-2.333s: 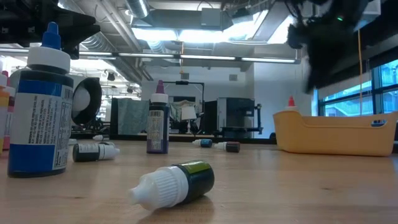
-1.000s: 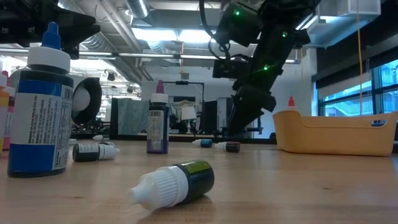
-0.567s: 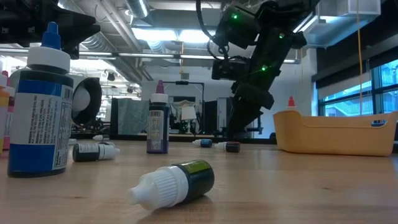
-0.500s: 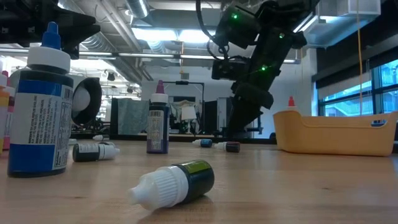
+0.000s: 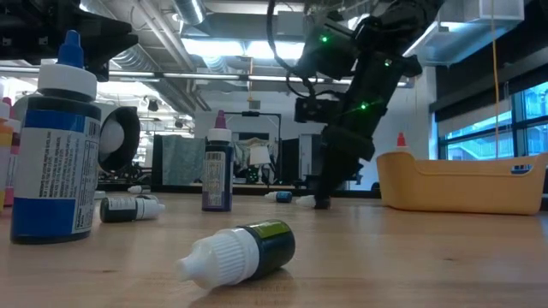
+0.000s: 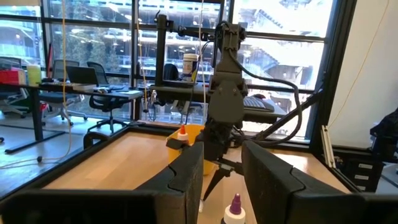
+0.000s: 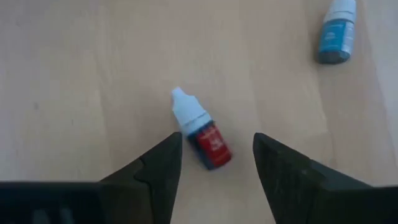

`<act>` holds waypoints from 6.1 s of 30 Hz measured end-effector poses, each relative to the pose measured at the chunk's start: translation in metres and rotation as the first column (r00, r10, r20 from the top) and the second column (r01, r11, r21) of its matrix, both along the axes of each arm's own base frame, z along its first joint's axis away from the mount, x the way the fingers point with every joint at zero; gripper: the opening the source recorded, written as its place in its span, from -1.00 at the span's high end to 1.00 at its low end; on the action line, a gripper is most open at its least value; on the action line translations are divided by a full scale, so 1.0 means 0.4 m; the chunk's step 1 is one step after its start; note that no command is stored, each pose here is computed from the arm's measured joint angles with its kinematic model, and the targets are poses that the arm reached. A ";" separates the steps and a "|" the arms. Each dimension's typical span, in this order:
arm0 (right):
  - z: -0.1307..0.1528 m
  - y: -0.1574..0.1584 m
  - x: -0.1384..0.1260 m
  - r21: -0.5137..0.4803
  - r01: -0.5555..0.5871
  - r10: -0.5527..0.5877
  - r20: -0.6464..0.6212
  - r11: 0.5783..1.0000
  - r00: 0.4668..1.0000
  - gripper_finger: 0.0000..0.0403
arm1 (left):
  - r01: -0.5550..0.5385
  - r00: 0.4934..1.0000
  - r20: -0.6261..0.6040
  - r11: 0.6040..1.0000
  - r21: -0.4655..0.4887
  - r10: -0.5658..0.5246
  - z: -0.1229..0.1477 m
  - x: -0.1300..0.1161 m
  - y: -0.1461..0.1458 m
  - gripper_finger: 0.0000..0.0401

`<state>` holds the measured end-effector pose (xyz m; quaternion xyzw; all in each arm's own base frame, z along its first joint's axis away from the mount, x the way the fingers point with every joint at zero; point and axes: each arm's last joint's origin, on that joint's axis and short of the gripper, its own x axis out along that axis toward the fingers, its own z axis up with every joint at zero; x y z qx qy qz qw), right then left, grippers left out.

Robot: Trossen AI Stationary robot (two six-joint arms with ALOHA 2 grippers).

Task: Pick & Place food coloring
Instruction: Put the red food coloring bottle into the yellow bin, then put the blue food coloring bottle into the yellow bin

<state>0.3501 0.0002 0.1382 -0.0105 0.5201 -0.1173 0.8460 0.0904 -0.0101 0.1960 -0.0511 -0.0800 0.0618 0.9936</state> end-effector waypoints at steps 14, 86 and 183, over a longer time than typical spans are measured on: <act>-0.013 0.003 0.005 0.004 -0.143 0.143 -0.026 0.990 0.989 0.25 | 0.000 1.000 0.001 1.000 0.000 0.000 0.000 0.000 0.000 0.48; 0.171 0.026 -0.485 0.024 0.298 -0.292 -0.128 0.954 0.948 0.59 | 0.002 1.000 -0.006 1.000 0.002 -0.002 -0.001 0.000 0.000 0.48; 0.071 -0.294 0.074 -0.050 -0.164 0.166 0.045 0.985 0.985 0.23 | 0.001 1.000 -0.005 1.000 -0.007 -0.001 -0.002 0.000 0.000 0.48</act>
